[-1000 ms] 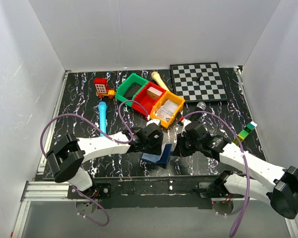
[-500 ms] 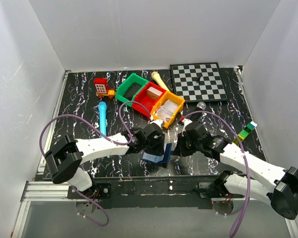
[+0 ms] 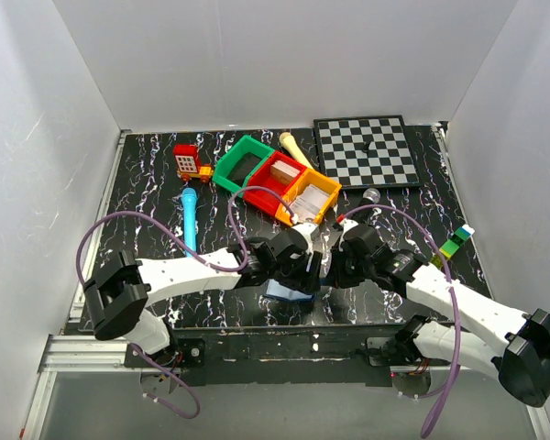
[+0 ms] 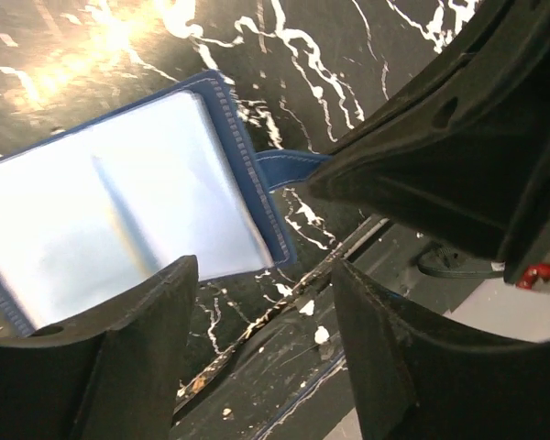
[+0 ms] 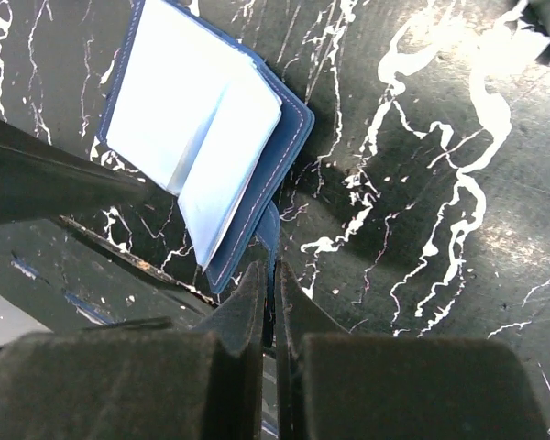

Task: Take the credit cards out of the card holder
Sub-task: Remove the credit card from the card holder.

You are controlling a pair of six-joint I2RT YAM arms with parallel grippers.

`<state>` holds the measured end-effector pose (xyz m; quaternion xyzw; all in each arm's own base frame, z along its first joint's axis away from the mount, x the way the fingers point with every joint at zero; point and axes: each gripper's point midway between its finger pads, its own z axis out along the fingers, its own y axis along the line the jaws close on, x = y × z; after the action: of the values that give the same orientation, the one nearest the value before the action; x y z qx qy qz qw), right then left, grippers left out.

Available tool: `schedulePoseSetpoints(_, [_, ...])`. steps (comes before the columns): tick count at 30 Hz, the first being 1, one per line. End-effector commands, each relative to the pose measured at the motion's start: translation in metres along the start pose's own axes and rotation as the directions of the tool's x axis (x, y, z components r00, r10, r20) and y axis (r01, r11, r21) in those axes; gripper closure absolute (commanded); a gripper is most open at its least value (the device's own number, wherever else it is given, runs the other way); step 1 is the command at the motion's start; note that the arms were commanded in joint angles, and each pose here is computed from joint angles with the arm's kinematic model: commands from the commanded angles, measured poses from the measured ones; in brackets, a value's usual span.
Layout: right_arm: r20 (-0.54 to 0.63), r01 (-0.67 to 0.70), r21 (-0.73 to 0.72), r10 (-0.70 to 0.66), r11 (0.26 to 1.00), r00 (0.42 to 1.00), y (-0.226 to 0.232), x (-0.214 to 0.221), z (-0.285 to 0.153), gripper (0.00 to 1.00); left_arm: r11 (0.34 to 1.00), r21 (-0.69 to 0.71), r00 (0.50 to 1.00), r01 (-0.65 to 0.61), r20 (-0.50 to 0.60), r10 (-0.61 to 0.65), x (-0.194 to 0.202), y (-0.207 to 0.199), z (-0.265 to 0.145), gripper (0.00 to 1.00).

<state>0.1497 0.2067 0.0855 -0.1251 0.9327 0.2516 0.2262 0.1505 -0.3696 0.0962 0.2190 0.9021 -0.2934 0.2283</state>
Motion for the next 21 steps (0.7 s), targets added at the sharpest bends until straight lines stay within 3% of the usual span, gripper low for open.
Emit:
schedulePoseSetpoints(1, [0.019, -0.023, 0.037, 0.022, 0.999, 1.000, -0.011, -0.003, -0.002, 0.99, 0.995, -0.086, 0.989, 0.041, 0.146, -0.028, -0.025, 0.017, -0.031, 0.37])
schedulePoseSetpoints(5, [0.006, -0.045, 0.042, 0.045, 0.998, 0.999, -0.015, -0.003, 0.001, 0.99, 0.979, -0.172, 0.987, 0.105, 0.136, -0.082, -0.009, 0.050, -0.029, 0.30])
schedulePoseSetpoints(10, [-0.013, -0.049, 0.025, 0.049, 0.999, 0.999, -0.013, 0.000, 0.004, 0.99, 0.967, -0.187, 0.983, 0.173, 0.100, -0.156, 0.011, 0.068, -0.019, 0.13])
schedulePoseSetpoints(13, [-0.018, -0.052, 0.022, 0.053, 0.998, 0.998, -0.013, 0.001, 0.004, 0.99, 0.968, -0.151, 0.977, 0.200, 0.099, -0.187, 0.012, 0.071, -0.017, 0.08])
schedulePoseSetpoints(21, [-0.023, -0.052, 0.012, 0.052, 0.999, 0.998, -0.011, 0.002, 0.005, 0.99, 0.971, -0.116, 0.976, 0.208, 0.083, -0.199, 0.011, 0.071, -0.011, 0.13])
